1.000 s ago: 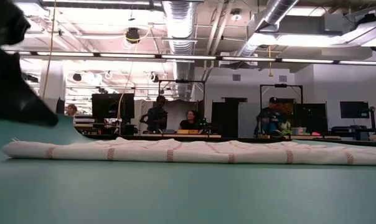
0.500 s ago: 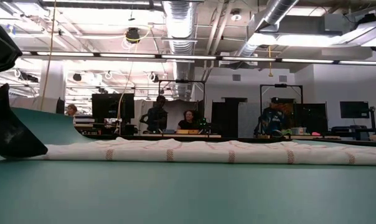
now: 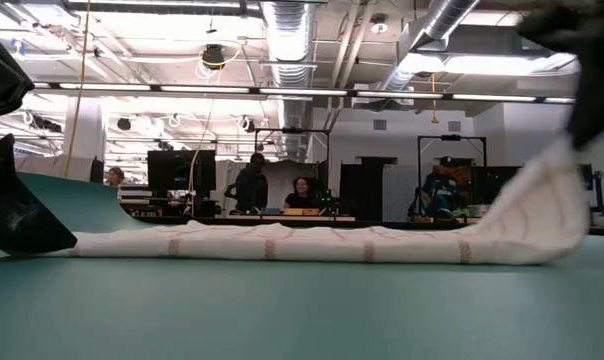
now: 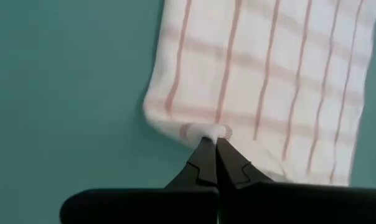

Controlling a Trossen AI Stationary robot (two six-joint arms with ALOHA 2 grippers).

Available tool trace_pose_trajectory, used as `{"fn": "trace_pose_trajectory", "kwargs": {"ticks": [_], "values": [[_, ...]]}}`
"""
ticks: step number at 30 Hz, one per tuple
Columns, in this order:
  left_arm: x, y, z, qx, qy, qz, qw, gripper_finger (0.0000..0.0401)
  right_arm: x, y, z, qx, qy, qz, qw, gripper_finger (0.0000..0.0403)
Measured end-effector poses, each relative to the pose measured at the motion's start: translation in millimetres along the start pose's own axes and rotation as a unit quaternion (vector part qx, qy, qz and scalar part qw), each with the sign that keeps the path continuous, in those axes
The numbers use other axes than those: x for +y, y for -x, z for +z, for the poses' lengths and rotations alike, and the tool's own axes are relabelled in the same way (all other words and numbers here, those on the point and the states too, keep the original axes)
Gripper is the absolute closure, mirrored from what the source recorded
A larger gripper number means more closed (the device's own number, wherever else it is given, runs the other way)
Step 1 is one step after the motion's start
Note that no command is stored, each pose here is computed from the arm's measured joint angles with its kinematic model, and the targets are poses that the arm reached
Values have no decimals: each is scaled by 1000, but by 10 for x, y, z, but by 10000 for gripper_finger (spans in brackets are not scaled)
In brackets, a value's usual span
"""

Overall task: Roll towel
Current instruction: Roll the white towel

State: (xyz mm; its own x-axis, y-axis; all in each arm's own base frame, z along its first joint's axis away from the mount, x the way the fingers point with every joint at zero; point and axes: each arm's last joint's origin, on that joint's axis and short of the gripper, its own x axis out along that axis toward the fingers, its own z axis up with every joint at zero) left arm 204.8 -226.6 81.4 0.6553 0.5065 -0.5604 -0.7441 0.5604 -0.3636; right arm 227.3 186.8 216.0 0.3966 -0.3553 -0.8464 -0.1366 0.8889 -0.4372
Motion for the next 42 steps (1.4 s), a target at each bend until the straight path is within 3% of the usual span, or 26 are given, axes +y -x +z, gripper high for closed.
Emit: {"fn": "trace_pose_trajectory", "kwargs": {"ticks": [7, 13, 21, 25, 33, 39, 42], "values": [[-5, -2, -1, -3, 0, -4, 1000, 401, -329, -48, 466, -89, 34, 0, 995, 401], [-17, 17, 24, -4, 4, -7, 1000, 401, -609, -51, 687, -119, 31, -14, 992, 401], [-171, 217, 454, -22, -14, -38, 999, 401, -687, -29, 858, -185, 38, -23, 982, 401], [-375, 248, 641, -110, 14, -96, 989, 401, -694, -28, 855, -183, 34, -40, 982, 401], [-900, -228, 600, -142, -45, -164, 975, 401, -742, -41, 857, -180, -5, -70, 981, 401], [-888, -591, 287, -134, -6, -186, 973, 401, -752, -46, 858, -179, -12, -71, 981, 401], [-1006, -717, 225, -122, 20, -204, 971, 401, -749, -45, 858, -180, -9, -71, 981, 401]]}}
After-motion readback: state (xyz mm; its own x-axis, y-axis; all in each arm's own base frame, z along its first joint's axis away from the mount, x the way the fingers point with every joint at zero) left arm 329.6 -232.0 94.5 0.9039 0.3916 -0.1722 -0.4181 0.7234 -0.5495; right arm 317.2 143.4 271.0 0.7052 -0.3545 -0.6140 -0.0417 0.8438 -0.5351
